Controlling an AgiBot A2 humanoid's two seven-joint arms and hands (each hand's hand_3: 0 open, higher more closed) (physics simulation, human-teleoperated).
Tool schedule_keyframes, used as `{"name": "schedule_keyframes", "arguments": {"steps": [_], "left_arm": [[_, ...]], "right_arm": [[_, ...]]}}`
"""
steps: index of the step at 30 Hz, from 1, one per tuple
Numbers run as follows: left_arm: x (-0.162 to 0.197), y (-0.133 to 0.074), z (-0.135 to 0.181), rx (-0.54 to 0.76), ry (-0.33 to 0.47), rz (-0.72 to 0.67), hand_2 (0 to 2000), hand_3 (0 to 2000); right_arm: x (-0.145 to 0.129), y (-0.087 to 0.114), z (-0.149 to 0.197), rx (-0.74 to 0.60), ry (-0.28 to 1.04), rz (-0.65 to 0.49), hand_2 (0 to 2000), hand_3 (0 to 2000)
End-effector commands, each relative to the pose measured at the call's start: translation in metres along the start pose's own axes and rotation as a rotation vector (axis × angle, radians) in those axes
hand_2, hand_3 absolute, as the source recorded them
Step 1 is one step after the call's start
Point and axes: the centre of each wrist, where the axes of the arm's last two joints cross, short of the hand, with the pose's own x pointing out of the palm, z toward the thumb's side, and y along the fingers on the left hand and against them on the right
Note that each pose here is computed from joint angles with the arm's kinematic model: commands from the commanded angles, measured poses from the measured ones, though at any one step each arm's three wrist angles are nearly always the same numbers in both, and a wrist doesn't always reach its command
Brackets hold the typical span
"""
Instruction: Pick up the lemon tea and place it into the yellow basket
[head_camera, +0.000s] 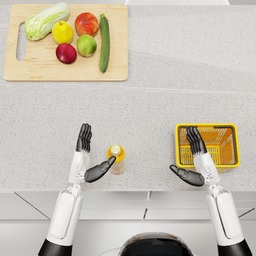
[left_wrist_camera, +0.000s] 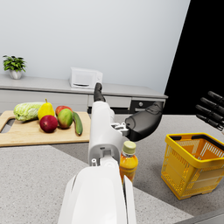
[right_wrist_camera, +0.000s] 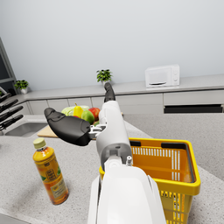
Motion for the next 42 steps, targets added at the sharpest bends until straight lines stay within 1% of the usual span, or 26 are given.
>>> {"name": "schedule_keyframes", "arguments": {"steps": [1,12,13,14,15,17,20,21,23,25,26,30,32,35,37,42], "left_arm": [[0.0,0.0,0.0,0.0,0.0,0.0,0,0],[0.0,0.0,0.0,0.0,0.0,0.0,0,0],[0.004,0.0,-0.007,-0.028,-0.002,-0.016,0,0],[0.003,0.001,-0.004,0.015,-0.003,-0.037,0,0],[0.003,0.0,-0.006,0.029,-0.004,-0.055,0,0],[0.006,0.003,-0.014,0.026,-0.014,-0.084,0,0],[0.006,0.007,-0.023,0.03,0.105,-0.09,0,0],[0.006,0.01,-0.028,0.02,0.144,-0.085,0,0],[0.006,0.012,-0.048,-0.044,0.192,-0.088,0,0],[0.006,0.013,-0.068,-0.114,0.214,-0.092,0,0],[0.007,0.013,-0.075,-0.136,0.22,-0.098,0,0],[0.008,0.009,-0.096,-0.213,0.231,-0.104,0,0],[0.006,0.006,-0.102,-0.237,0.232,-0.097,0,0],[0.002,0.007,-0.118,-0.296,0.227,-0.076,0,0],[0.001,0.014,-0.125,-0.32,0.219,-0.056,0,0],[0.001,0.035,-0.142,-0.38,0.197,-0.021,0,0]], "right_arm": [[0.0,0.0,0.0,0.0,0.0,0.0,0,0],[0.0,0.0,0.0,0.0,0.0,0.0,0,0],[0.004,-0.001,-0.007,0.027,-0.008,0.017,0,0],[0.003,0.001,0.0,-0.028,-0.005,-0.016,0,0],[0.002,0.002,0.004,-0.067,-0.004,-0.046,0,0],[-0.001,0.004,0.004,-0.093,-0.007,-0.085,0,0],[0.001,0.004,0.007,-0.121,0.12,-0.109,0,0],[0.002,0.004,0.006,-0.123,0.161,-0.114,0,0],[0.005,0.004,0.017,-0.171,0.218,-0.119,0,0],[0.006,0.005,0.031,-0.228,0.251,-0.13,0,0],[0.004,0.008,0.025,-0.204,0.259,-0.139,0,0],[0.013,0.008,0.053,-0.326,0.28,-0.133,0,0],[0.012,0.006,0.059,-0.354,0.282,-0.141,0,0],[0.014,0.009,0.065,-0.385,0.285,-0.146,0,0],[0.016,0.009,0.071,-0.409,0.285,-0.143,0,0],[0.021,0.007,0.072,-0.423,0.271,-0.129,0,0]]}}
